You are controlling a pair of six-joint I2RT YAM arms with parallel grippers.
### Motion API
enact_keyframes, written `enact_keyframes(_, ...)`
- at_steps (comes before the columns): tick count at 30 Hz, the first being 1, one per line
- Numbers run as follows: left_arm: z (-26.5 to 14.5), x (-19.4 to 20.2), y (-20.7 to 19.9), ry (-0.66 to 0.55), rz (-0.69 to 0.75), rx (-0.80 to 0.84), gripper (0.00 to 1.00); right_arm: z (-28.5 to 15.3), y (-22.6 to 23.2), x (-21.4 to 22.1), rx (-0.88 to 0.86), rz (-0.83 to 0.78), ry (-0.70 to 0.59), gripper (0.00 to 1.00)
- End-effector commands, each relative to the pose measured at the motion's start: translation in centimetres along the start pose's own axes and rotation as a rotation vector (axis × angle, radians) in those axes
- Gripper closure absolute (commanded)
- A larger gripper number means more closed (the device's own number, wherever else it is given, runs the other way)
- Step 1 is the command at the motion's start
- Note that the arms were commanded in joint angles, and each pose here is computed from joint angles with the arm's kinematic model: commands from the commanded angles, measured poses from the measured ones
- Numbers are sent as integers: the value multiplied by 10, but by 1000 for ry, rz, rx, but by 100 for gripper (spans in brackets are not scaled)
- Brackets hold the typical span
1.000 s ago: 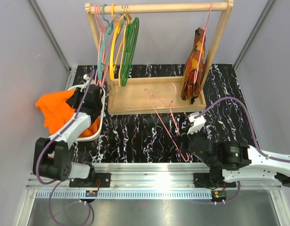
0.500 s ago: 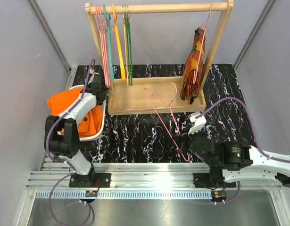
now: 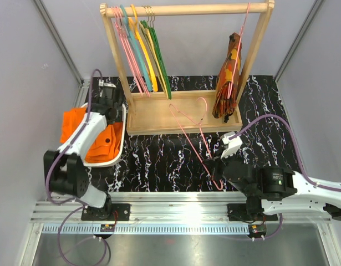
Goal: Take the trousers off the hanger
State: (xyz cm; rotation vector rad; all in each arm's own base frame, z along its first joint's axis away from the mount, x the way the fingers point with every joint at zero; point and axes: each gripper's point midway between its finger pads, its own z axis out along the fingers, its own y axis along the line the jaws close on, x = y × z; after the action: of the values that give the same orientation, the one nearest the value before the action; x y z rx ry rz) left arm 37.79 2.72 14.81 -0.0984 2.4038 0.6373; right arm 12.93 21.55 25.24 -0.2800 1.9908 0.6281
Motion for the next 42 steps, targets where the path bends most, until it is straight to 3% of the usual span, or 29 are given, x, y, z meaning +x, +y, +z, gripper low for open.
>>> enact_keyframes(1,-61,-46,26,-232,-221,136,2,-8,4,-20,-24,32,-40,97)
enact_keyframes(4,-79,-49,37,-299,-303,192,1,-11,2,-24,-27,40,-56,97)
enact_keyframes(6,-74,-42,50,-270,-390,171,1,-12,2,-26,-29,44,-65,97)
enact_keyframes(9,-44,-19,64,-134,-494,123,3,-12,3,-27,-31,41,-68,97)
enact_keyframes(17,49,32,46,222,-550,105,4,-10,7,-32,-33,18,-77,99)
enact_keyframes(19,62,38,44,243,-553,91,5,-9,7,-31,-32,11,-79,99)
enact_keyframes(24,102,89,1,445,-520,159,14,-6,12,-30,-49,16,-81,100)
enact_keyframes(25,107,96,-7,471,-521,185,21,-5,14,-30,-55,15,-79,100)
enact_keyframes(28,109,108,-21,542,-516,222,22,-4,16,-31,-58,17,-80,100)
enact_keyframes(34,86,71,-1,408,-566,245,16,-3,5,-42,31,-23,-108,100)
enact_keyframes(38,32,20,30,175,-600,299,1,-7,-5,-69,134,-55,-172,100)
enact_keyframes(42,-23,-8,60,-12,-602,306,1,-8,-6,-96,208,-99,-210,100)
